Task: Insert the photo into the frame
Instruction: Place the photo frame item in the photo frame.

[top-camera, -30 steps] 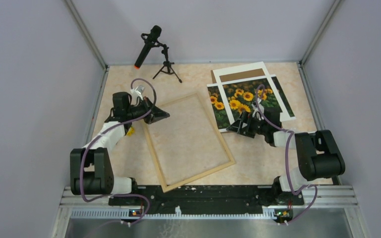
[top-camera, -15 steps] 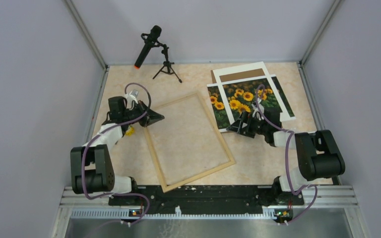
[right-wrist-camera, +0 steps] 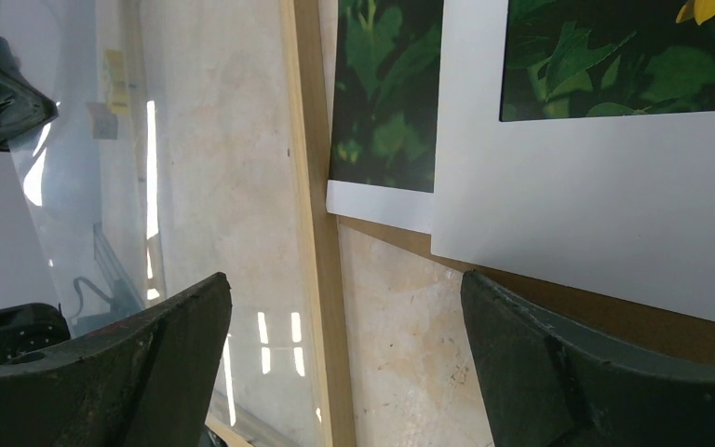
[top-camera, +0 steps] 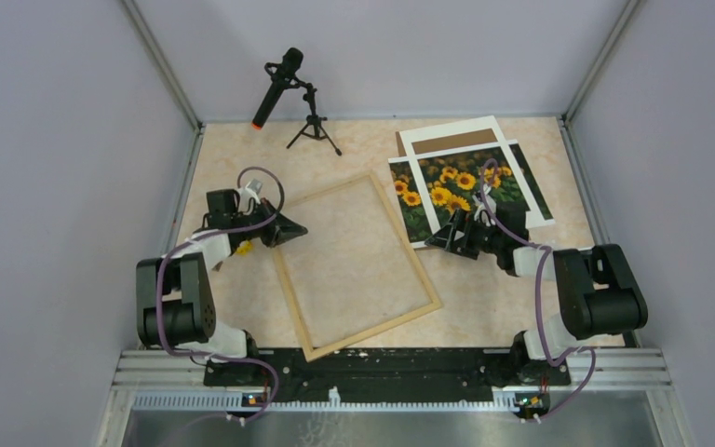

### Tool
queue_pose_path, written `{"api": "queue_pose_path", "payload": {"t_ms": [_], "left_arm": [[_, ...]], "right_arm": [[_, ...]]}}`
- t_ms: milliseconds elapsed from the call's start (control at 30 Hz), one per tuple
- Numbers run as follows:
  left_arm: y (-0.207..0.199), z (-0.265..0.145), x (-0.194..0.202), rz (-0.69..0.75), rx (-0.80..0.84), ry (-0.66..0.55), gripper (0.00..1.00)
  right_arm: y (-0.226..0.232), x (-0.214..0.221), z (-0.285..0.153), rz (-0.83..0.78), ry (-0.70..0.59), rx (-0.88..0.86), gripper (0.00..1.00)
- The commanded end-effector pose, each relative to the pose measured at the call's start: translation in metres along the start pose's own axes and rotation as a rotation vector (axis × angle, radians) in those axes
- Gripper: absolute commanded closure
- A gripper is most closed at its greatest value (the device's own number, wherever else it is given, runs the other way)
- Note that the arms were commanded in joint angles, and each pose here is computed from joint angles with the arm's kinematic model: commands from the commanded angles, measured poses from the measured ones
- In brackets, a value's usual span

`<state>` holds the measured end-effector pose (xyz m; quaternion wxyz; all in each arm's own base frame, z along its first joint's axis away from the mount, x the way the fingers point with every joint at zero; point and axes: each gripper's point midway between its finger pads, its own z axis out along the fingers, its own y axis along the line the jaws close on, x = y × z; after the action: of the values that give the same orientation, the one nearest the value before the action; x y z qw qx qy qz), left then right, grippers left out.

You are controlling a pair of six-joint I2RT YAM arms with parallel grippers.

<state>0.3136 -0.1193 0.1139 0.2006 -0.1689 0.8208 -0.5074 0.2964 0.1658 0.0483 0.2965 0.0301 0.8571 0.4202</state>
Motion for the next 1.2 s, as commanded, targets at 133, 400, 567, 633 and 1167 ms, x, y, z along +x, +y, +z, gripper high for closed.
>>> {"api": "queue_pose_path", "payload": {"t_ms": [133,400,567,633,1167], "left_arm": [[-0.001,0.000,-0.001,0.031,0.040,0.022,1.00],[0.009,-0.001,0.000,0.014,0.025,0.044,1.00],[0.014,0.002,0.002,0.003,0.027,0.068,1.00],[0.016,0.002,0.001,0.005,0.026,0.068,1.00],[0.024,0.007,-0.003,0.017,0.014,0.078,1.00]], "right_arm": [[-0.015,0.007,-0.002,0.006,0.002,0.055,0.08],[-0.016,0.007,-0.003,0.003,-0.001,0.059,0.08],[-0.016,0.008,-0.001,0.008,0.009,0.052,0.08],[-0.016,0.009,-0.001,0.007,0.010,0.051,0.08],[-0.016,0.008,-0.002,0.002,0.005,0.057,0.08]]}}
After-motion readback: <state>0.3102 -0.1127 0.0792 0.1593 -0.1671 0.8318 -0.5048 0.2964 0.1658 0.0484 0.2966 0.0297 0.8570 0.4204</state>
